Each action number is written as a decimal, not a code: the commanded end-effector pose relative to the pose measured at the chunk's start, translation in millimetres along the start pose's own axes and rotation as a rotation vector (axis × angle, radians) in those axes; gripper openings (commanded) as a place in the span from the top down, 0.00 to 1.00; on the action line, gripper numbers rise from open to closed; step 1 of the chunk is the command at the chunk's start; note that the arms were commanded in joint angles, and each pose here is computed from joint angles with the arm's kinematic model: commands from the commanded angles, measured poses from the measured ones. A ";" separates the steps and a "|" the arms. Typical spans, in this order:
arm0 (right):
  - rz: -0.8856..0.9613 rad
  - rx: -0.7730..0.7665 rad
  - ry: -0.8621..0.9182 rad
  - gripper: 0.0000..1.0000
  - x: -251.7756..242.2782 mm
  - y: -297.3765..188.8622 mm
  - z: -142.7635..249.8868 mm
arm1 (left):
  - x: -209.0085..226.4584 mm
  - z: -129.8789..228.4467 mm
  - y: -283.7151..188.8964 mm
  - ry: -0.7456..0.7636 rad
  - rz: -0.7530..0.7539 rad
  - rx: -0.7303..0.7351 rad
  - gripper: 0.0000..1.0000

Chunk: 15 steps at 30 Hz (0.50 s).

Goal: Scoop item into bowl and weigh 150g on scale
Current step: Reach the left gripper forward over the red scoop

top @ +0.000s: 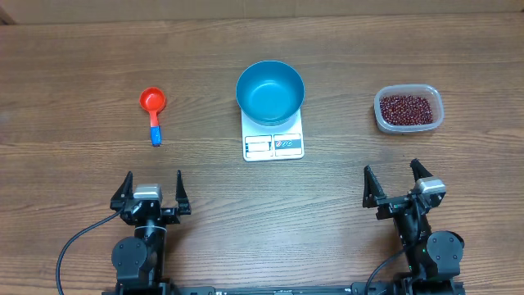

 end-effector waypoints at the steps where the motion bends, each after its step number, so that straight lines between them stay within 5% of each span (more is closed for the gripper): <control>1: 0.008 -0.004 0.006 0.00 -1.4 0.1 2.0 | -2.3 1.6 0.2 -0.038 0.017 0.004 0.00; 15: 0.008 -0.004 0.006 0.00 -1.4 0.1 2.0 | -12.8 0.7 7.1 -0.070 0.086 0.151 0.00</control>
Point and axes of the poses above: each gripper's point midway between its finger pads, its own y axis out along the fingers, its own x axis along the line the jaws close on, z = x × y, the point moved 1 cm from there along -y, back along the fingers, and after that the axes turned 1 degree about y, right-handed, at the moved point
